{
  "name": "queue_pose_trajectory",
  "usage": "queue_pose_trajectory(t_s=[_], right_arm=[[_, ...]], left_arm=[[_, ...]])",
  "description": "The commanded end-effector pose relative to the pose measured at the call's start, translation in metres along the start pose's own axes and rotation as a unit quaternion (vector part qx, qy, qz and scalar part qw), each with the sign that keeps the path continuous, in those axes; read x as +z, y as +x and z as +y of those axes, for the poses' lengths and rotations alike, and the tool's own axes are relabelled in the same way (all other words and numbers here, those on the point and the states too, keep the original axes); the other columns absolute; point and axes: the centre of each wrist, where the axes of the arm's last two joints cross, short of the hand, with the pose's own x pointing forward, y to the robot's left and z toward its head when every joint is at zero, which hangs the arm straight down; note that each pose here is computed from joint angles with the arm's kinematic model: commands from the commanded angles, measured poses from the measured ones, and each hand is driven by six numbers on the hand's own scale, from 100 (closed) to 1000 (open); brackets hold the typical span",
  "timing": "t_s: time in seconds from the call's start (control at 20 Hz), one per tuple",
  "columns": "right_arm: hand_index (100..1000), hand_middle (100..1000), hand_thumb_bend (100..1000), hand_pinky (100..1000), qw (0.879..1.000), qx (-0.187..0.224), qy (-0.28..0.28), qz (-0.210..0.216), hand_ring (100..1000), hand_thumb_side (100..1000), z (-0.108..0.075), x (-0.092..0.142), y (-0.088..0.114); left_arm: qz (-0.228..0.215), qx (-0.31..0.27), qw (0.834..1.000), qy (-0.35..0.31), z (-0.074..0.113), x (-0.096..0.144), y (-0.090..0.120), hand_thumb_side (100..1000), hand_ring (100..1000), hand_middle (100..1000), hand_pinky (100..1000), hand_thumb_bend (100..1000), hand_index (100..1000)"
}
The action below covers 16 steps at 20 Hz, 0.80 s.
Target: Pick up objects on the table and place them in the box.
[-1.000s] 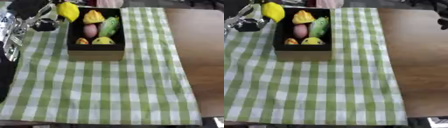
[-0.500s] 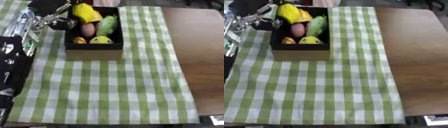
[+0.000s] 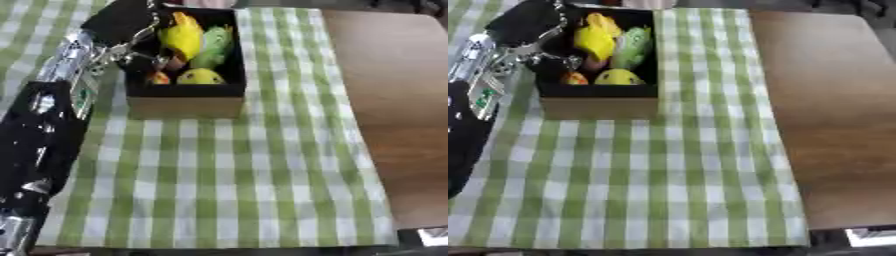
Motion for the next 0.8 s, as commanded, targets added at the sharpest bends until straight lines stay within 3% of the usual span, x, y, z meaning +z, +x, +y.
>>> queue_pose_trajectory(t_s=[0.05, 0.15, 0.3, 0.7, 0.75, 0.8], right_arm=[[988, 612, 100, 1000, 1.000, 0.017, 0.016, 0.000, 1000, 888, -0.006, -0.006, 0.006], [988, 612, 100, 1000, 1.000, 0.017, 0.015, 0.003, 1000, 888, -0.006, -0.005, 0.005], [989, 612, 100, 1000, 1.000, 0.018, 0.015, 0.006, 1000, 889, -0.005, -0.003, 0.004], [989, 613, 100, 1000, 1.000, 0.019, 0.012, 0.011, 1000, 890, -0.005, 0.000, 0.003], [989, 614, 100, 1000, 1.000, 0.018, 0.011, 0.011, 1000, 928, -0.005, 0.000, 0.004], [990, 614, 100, 1000, 1.000, 0.016, 0.009, 0.010, 1000, 887, -0.005, 0.000, 0.004]], left_arm=[[-0.001, -0.016, 1.000, 0.002, 0.010, -0.001, -0.003, 390, 866, 788, 925, 345, 926], [-0.002, -0.025, 1.000, 0.002, 0.012, 0.001, -0.005, 579, 922, 840, 966, 578, 965], [0.008, -0.038, 0.999, 0.011, 0.018, 0.003, -0.008, 650, 982, 869, 1000, 641, 983], [0.020, -0.033, 0.999, 0.034, 0.028, 0.008, -0.012, 647, 976, 860, 1000, 600, 976], [0.020, -0.030, 0.999, 0.040, 0.031, 0.010, -0.013, 646, 963, 848, 991, 547, 966], [0.021, -0.027, 0.998, 0.050, 0.034, 0.014, -0.015, 645, 954, 839, 990, 454, 959]])
